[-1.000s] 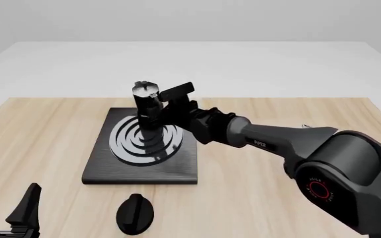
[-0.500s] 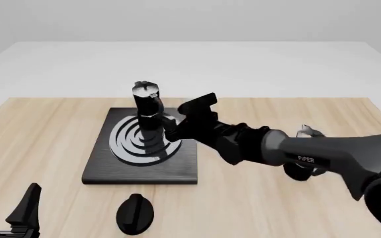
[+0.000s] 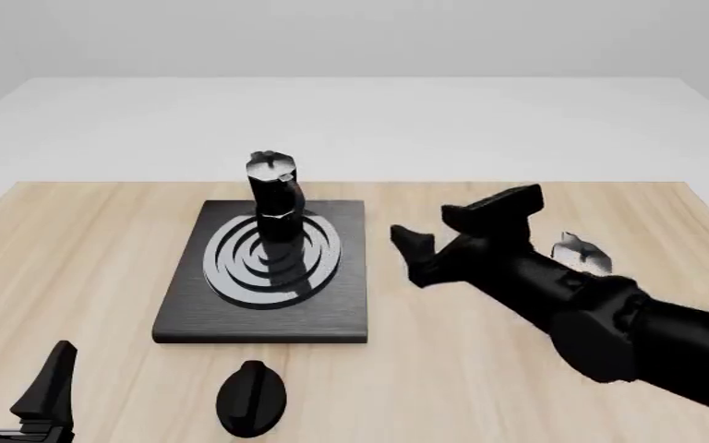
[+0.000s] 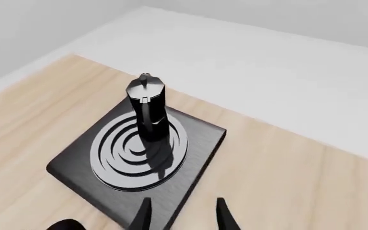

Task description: Put both moka pots on the stove.

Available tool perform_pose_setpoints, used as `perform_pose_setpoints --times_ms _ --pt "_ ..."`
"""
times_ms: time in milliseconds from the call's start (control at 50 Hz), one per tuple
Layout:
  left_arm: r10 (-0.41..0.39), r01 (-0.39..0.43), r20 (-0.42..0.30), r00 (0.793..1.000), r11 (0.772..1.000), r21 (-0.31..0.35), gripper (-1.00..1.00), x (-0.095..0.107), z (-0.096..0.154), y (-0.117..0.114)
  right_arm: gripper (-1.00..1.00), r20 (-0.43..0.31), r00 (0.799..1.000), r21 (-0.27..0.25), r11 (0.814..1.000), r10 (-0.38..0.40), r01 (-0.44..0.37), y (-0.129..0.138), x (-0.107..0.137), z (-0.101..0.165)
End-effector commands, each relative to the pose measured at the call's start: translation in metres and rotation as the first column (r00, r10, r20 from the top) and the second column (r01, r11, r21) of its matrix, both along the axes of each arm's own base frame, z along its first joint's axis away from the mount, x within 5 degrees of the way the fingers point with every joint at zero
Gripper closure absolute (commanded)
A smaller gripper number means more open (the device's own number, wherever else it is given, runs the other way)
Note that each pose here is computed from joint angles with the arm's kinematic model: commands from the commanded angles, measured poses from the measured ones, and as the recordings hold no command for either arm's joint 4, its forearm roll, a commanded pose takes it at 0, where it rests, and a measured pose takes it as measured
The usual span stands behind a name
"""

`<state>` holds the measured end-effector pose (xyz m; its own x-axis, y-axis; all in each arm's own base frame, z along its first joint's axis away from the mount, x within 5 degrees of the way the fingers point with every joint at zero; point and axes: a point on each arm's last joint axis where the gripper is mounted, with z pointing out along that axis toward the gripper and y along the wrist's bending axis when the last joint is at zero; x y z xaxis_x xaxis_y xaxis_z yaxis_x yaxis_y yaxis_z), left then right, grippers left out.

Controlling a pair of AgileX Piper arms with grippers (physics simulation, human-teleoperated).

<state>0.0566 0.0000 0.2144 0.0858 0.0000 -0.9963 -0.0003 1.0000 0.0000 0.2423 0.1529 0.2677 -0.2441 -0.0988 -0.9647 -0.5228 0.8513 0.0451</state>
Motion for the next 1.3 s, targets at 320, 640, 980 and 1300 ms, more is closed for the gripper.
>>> perform_pose_setpoints --times_ms 320,640,980,1300 --pt "0.0 0.0 0.0 1.0 1.0 0.0 -1.0 0.0 0.0 0.0 -1.0 0.129 0.945 0.037 0.954 -0.301 0.298 -0.122 -0.121 0.062" --pt "0.0 0.0 0.0 1.0 1.0 0.0 -1.0 0.0 0.0 0.0 -1.0 0.143 0.876 0.009 0.886 -0.46 0.463 -0.147 -0.151 0.064" --pt "0.0 0.0 0.0 1.0 1.0 0.0 -1.0 0.0 0.0 0.0 -1.0 0.117 0.836 -0.011 0.841 -0.536 0.54 -0.155 -0.15 0.054" --pt "0.0 0.0 0.0 1.0 1.0 0.0 -1.0 0.0 0.0 0.0 -1.0 0.1 0.799 -0.029 0.801 -0.593 0.598 -0.163 -0.133 0.04"
